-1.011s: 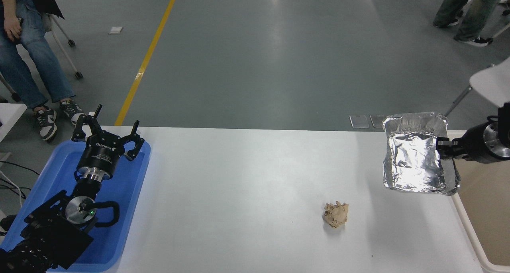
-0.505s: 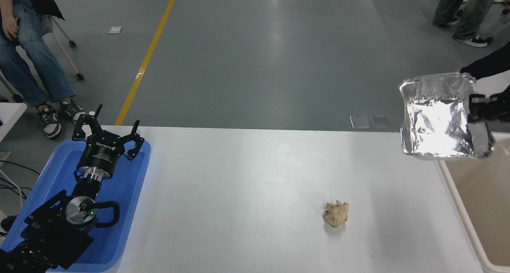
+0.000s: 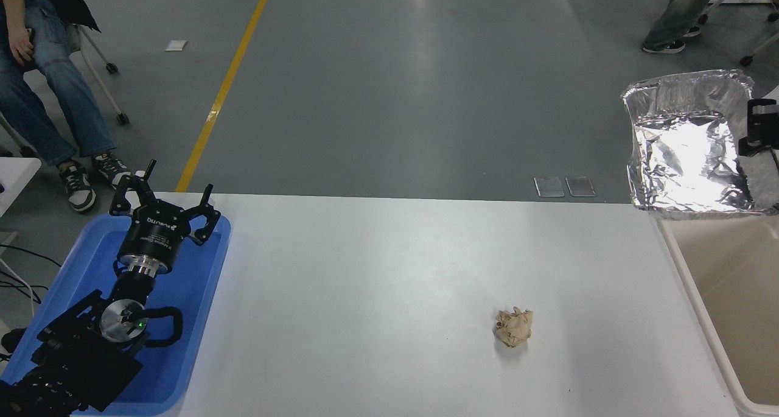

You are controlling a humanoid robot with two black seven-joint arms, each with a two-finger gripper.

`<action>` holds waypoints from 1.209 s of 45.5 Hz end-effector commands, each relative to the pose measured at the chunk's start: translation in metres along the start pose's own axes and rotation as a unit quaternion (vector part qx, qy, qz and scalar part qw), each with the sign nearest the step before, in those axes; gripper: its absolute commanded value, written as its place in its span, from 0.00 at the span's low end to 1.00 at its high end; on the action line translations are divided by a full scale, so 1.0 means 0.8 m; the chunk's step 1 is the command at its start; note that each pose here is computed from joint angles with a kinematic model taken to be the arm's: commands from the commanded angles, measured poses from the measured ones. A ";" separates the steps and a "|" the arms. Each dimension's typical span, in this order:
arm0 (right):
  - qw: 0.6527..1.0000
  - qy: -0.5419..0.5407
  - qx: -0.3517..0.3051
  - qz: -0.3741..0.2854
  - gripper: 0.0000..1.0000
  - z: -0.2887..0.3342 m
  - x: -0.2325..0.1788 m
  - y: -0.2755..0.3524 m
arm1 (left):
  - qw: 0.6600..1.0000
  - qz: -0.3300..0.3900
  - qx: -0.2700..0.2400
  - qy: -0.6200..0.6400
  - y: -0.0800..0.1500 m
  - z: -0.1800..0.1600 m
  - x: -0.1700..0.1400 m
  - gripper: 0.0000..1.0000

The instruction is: Pick up foil plate and place in dustbin

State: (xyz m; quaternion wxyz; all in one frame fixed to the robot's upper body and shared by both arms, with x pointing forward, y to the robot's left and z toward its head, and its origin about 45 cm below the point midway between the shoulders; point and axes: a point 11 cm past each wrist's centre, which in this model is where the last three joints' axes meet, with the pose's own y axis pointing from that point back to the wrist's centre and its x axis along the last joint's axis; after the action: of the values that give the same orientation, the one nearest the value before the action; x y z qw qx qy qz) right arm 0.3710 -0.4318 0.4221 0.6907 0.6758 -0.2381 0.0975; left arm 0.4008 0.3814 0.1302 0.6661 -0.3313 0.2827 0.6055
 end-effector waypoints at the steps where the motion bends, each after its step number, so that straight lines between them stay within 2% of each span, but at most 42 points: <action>1: 1.000 -0.001 -0.001 0.000 0.00 0.001 0.001 0.001 | 1.000 0.000 -0.001 0.000 0.000 0.000 0.000 1.00; 10: 0.999 -0.023 -0.028 0.008 0.00 0.035 0.003 -0.017 | 1.000 0.000 -0.001 0.000 0.000 0.000 0.000 1.00; 23: 0.984 -0.092 -0.141 0.052 0.00 0.156 0.011 -0.064 | 1.000 0.000 0.000 0.000 0.000 0.000 0.000 1.00; 34: 0.973 -0.115 -0.182 0.083 0.00 0.209 -0.024 -0.124 | 1.000 0.000 0.000 0.000 0.000 0.000 0.000 1.00; 44: 0.956 -0.109 -0.221 0.157 0.00 0.250 -0.061 -0.168 | 1.000 0.000 -0.001 0.000 0.000 0.000 0.000 1.00; 55: 0.940 -0.121 -0.253 0.194 0.00 0.275 -0.106 -0.210 | 1.000 0.000 0.000 0.000 0.000 0.000 0.000 1.00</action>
State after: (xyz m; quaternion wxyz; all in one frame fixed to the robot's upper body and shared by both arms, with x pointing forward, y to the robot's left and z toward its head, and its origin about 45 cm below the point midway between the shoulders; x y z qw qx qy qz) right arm 0.3543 -0.6198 0.2698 0.7645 0.4783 -0.4268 0.0675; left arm 0.4008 0.3814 0.1303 0.6661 -0.3313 0.2826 0.6056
